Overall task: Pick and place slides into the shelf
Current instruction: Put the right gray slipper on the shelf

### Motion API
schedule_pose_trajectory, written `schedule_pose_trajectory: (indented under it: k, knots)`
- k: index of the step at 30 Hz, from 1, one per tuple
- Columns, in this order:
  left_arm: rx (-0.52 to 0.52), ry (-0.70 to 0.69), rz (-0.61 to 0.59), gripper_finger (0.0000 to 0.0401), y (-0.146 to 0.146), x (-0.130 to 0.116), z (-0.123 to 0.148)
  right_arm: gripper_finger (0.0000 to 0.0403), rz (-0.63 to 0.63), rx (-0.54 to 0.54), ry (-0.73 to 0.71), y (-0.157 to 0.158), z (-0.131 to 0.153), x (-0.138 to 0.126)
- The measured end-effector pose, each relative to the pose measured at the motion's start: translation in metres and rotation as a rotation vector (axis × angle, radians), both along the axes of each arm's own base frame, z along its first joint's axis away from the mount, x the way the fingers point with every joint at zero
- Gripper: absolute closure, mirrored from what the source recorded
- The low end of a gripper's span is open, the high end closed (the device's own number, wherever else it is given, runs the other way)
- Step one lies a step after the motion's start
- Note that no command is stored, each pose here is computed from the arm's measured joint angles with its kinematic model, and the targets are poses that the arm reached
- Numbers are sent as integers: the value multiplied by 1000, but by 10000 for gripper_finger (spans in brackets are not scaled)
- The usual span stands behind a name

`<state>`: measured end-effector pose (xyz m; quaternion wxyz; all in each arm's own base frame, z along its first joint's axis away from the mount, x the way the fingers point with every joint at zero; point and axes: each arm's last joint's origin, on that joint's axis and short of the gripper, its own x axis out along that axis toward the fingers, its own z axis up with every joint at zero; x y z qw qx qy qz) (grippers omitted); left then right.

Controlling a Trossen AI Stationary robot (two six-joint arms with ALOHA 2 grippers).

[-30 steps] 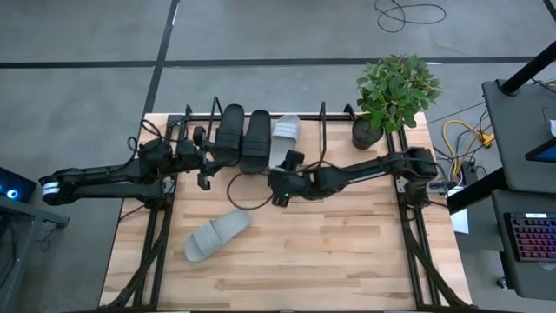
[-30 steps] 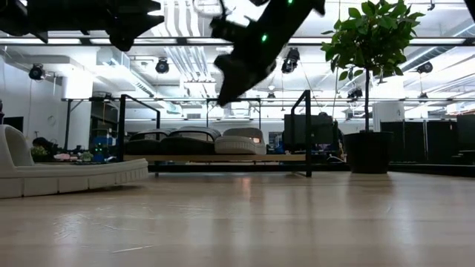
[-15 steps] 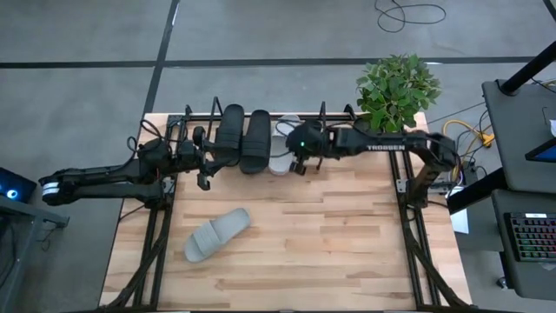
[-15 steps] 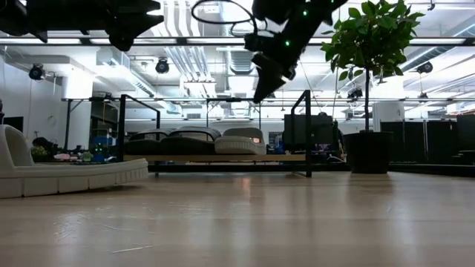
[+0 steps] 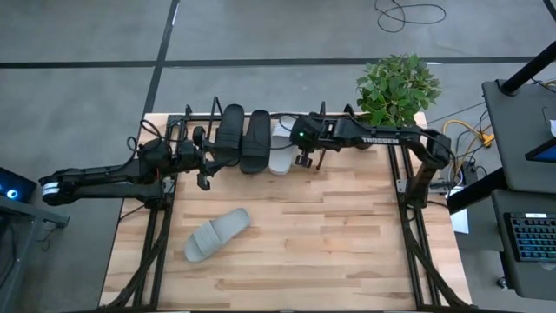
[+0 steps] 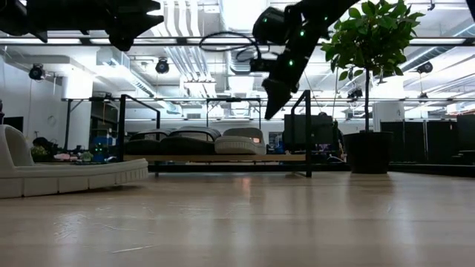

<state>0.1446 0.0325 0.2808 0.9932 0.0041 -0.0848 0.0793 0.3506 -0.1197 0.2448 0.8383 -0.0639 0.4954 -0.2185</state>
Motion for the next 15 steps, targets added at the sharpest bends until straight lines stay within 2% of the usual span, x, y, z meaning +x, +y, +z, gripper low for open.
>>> schedule_pose_trajectory:
  k: [7,15]
  knots:
    - [0,-1,-1,234,0,0,0,394,36,-15,133,-5,-30,8]
    - [0,-1,0,234,0,0,0,394,21,-67,183,-22,-39,18]
